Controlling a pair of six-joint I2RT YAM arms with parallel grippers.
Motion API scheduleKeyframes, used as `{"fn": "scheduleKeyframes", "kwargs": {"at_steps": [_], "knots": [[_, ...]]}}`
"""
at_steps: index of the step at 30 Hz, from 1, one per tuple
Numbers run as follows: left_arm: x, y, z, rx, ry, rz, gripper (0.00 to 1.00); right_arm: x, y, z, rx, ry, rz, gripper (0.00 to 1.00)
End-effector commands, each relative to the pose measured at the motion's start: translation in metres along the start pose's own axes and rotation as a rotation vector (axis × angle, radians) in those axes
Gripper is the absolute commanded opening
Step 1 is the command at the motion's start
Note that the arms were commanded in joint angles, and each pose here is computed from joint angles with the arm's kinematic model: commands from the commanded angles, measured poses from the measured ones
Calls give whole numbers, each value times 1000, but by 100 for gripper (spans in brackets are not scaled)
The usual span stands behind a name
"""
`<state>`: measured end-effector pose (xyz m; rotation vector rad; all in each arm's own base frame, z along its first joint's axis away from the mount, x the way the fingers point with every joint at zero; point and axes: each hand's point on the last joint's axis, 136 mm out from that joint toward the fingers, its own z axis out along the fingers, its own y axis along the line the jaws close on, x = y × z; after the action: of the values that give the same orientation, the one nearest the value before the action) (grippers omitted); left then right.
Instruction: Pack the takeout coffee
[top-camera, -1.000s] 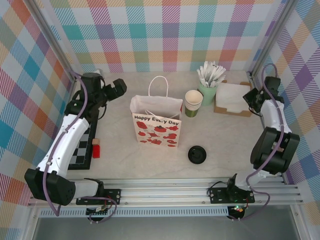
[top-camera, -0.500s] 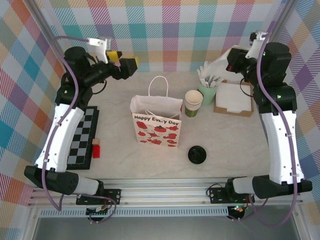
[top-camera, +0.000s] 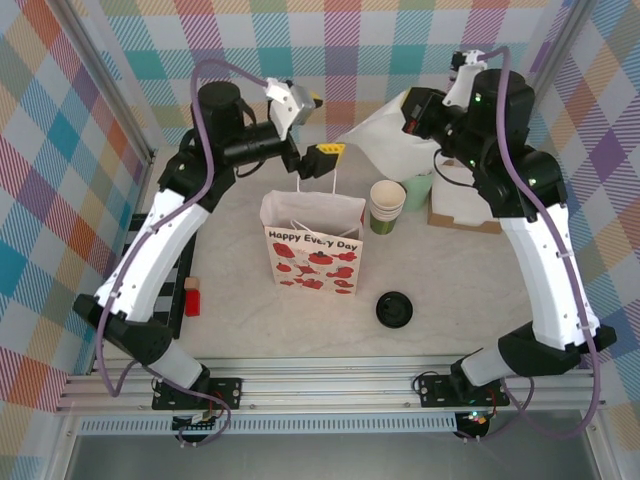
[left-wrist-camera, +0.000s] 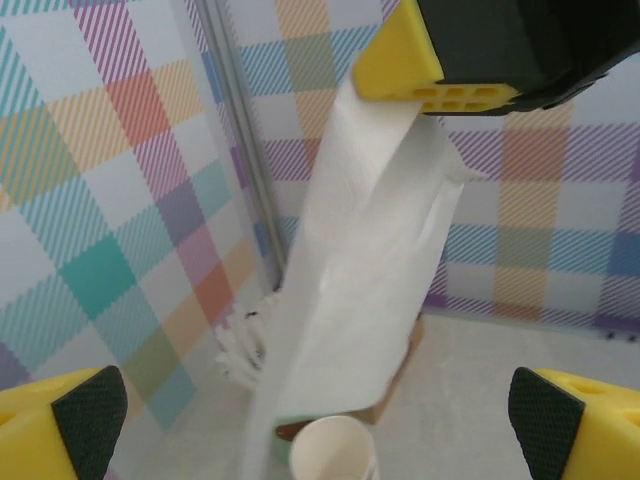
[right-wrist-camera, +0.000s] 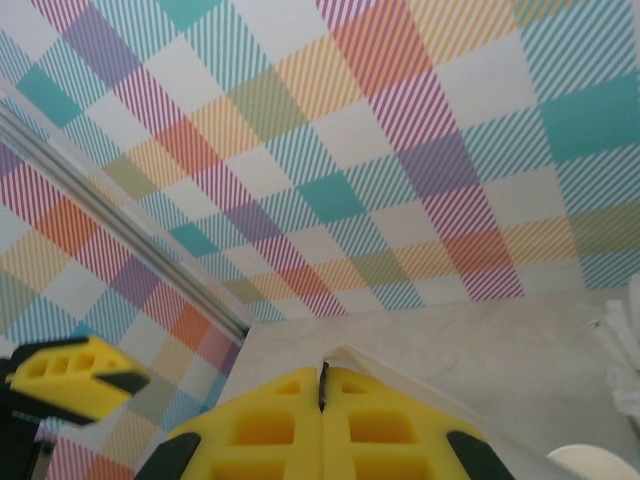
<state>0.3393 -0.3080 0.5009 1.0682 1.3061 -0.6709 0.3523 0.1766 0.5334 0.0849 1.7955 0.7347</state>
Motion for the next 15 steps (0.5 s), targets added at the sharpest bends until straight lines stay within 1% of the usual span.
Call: {"fn": "scheduleKeyframes", "kwargs": {"at_steps": [1,4,6,8,10,11,13,14,15], "knots": [[-2,-12,20,32,14,183,100,7,19,3,-69,38,83,0],[-6,-20,31,86,-10,193,100,10,30,9,-98,51,102,0],[-7,-17,39,68,-6,211,100,13,36,13,-119,63,118,0],[-8,-3,52,-20,4,238,100,17,41,15,-138,77,128,0],[-11,19,64,-135,1,254,99,20,44,17,-149,90,130,0],[-11,27,67,-168,1,257,93,21,44,16,-146,91,132,0],[-14,40,72,-219,4,257,68,20,42,15,-138,84,134,0],[-16,42,72,-225,7,258,58,19,42,14,-138,78,135,0],[-14,40,73,-211,21,261,50,18,43,12,-145,74,133,0]]}}
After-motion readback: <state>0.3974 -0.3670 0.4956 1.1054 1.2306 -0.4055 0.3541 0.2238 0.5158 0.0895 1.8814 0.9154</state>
